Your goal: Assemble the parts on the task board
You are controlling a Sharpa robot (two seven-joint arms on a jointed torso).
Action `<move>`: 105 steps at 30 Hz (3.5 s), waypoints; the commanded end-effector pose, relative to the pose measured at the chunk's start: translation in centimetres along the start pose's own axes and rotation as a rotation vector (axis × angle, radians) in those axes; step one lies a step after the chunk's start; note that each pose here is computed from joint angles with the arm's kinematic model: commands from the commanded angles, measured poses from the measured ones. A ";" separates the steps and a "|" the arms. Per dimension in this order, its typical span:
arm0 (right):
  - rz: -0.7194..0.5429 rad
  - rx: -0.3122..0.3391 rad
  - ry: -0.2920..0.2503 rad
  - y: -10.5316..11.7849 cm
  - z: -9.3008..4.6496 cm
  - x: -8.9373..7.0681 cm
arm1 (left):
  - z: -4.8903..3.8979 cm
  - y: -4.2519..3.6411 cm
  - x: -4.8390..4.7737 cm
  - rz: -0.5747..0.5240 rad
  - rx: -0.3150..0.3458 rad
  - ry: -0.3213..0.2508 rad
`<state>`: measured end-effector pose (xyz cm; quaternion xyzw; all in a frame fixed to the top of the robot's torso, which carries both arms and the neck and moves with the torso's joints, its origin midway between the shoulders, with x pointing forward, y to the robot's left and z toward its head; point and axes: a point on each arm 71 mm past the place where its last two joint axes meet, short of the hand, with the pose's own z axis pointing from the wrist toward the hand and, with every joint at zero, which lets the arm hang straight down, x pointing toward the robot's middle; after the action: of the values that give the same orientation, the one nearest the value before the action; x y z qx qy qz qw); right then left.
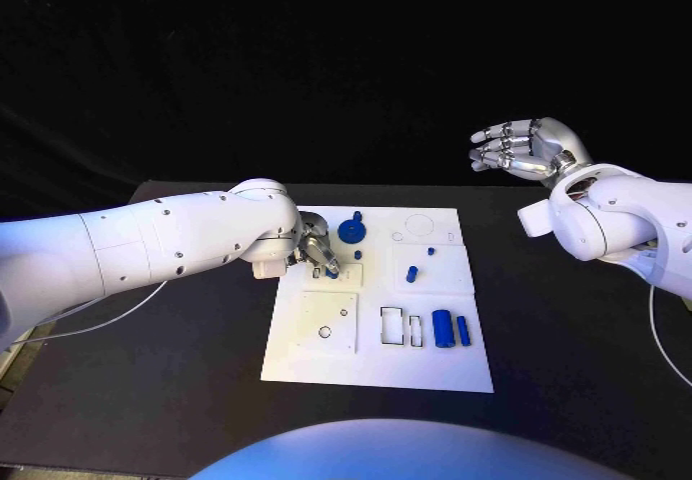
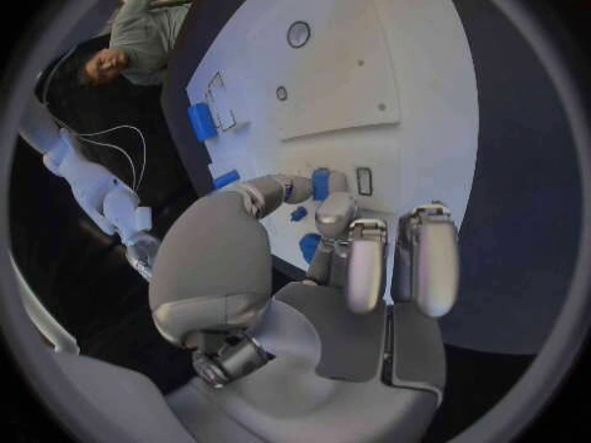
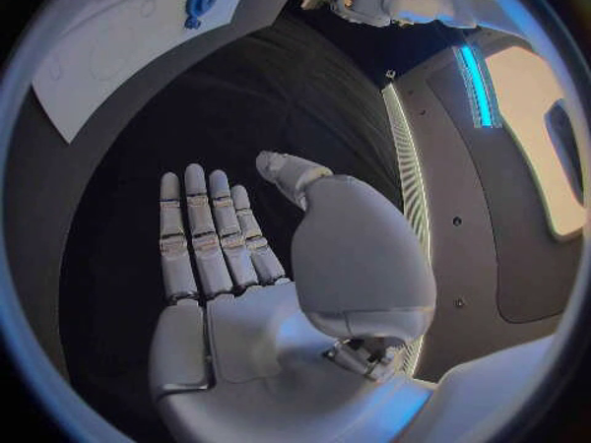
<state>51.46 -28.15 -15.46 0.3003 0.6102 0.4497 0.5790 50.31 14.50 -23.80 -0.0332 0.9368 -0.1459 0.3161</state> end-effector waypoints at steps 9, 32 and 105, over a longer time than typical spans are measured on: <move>-0.005 -0.014 0.011 0.1 0.0 0.1 | 0.24 -0.12 0.45 0.017 -0.008 0.033; -0.005 -0.011 0.012 -0.1 -0.1 0.2 | 0.50 -0.56 0.53 0.020 -0.006 0.061; -0.009 0.001 0.006 -0.8 -0.4 -0.2 | -3.69 1.66 -8.21 0.022 -0.032 -0.178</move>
<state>51.26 -28.87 -16.16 0.3047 0.6124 0.4426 0.5798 54.30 18.23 -17.01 -0.0599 0.9110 -0.1343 0.3852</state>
